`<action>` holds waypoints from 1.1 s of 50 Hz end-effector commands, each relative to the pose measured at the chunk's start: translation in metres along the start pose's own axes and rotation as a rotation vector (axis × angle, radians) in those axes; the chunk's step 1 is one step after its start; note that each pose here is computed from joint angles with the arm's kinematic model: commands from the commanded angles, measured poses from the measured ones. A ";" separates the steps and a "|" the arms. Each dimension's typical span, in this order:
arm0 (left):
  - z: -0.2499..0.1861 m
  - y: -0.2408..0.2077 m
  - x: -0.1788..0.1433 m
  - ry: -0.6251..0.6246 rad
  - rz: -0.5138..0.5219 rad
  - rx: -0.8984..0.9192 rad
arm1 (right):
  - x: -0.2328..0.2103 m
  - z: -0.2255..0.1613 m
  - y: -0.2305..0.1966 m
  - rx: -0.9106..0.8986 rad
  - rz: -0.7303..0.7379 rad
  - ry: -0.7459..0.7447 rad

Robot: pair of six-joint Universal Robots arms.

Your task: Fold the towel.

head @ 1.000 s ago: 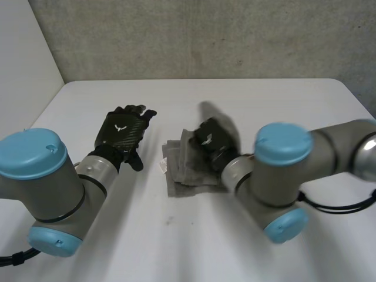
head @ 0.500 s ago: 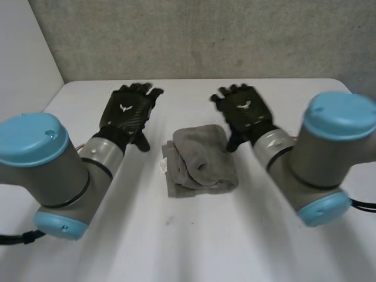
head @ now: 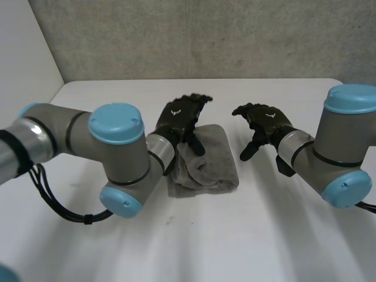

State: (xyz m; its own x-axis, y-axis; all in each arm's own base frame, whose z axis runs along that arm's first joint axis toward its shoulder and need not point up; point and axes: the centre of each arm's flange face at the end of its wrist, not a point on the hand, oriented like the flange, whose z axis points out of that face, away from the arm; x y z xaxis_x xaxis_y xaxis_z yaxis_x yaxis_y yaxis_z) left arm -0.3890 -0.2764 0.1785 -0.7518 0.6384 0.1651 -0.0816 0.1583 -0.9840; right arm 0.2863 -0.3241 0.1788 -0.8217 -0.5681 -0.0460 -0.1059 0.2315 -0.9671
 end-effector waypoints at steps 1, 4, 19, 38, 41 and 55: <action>0.002 0.031 -0.014 -0.047 -0.016 -0.134 | -0.005 0.010 0.014 -0.032 0.000 -0.016; -0.004 0.039 -0.023 -0.073 -0.014 -0.179 | -0.010 0.013 0.017 -0.042 -0.006 -0.032; -0.029 0.055 -0.042 -0.117 0.096 -0.285 | -0.048 0.025 0.046 -0.157 -0.071 -0.166; -0.032 0.022 -0.036 -0.095 0.226 -0.204 | -0.044 0.014 -0.011 -0.015 -0.200 -0.092; -0.036 -0.011 -0.031 -0.092 0.234 -0.123 | -0.041 0.000 -0.042 0.057 -0.205 -0.068; -0.082 -0.143 -0.049 -0.194 0.243 0.174 | 0.012 -0.053 -0.120 0.255 -0.207 0.217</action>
